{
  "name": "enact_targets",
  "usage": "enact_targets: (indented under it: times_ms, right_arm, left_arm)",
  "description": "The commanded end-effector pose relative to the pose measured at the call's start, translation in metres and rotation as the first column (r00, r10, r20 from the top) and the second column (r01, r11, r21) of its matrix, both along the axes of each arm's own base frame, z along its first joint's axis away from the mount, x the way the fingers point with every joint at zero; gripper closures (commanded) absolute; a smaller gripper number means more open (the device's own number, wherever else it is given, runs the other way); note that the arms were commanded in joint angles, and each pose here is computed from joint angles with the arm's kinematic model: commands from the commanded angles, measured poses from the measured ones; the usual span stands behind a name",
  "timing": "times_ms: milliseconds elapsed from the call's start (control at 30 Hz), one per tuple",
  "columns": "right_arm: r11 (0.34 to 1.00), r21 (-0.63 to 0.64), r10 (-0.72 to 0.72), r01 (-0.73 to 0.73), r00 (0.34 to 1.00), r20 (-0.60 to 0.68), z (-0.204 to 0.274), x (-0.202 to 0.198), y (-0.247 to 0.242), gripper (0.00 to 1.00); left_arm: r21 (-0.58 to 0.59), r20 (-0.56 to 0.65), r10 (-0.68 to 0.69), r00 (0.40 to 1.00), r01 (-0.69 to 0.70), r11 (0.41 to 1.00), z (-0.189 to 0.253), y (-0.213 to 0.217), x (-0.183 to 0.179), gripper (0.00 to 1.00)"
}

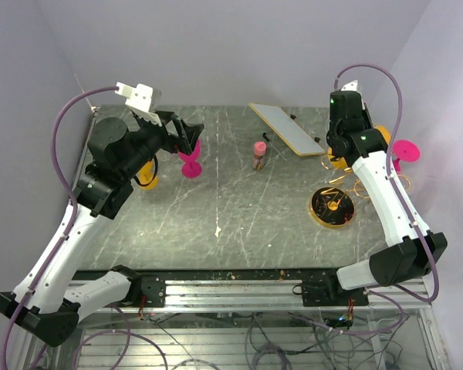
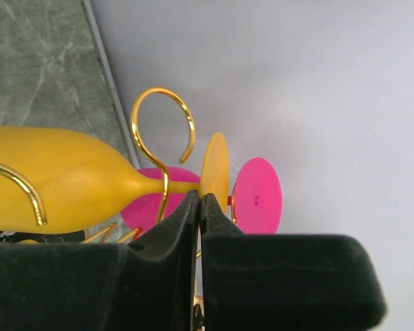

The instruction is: Take the wine glass off the wine glass rack

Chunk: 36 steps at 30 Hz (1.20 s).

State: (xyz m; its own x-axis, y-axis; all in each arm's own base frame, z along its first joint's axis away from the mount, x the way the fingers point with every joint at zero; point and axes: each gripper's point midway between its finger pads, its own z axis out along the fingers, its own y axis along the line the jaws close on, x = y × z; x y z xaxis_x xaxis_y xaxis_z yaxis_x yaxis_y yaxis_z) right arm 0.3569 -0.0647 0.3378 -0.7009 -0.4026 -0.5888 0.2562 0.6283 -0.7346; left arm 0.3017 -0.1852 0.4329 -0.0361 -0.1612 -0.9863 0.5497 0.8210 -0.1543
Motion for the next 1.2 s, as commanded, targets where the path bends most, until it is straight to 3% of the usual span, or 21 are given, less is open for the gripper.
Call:
enact_targets:
  times_ms: [0, 600, 1167]
  right_arm:
    - [0.996, -0.056, -0.07, 0.073, 0.996, 0.05, 0.018, -0.011, -0.014, 1.0]
    - [0.984, -0.145, -0.101, 0.107, 0.994, 0.049, 0.031, 0.016, -0.022, 1.0]
    - [0.974, -0.198, -0.084, 0.11, 0.987, 0.136, 0.058, 0.066, -0.026, 1.0]
  left_arm:
    - [-0.016, 0.024, -0.011, 1.0, 0.011, 1.0, 0.004, -0.006, 0.001, 0.01]
    - [-0.014, 0.028, -0.012, 1.0, 0.012, 1.0, 0.005, -0.007, -0.001, 0.01]
    - [-0.016, 0.045, -0.006, 0.999, 0.007, 1.0, 0.01, -0.004, -0.006, 0.01]
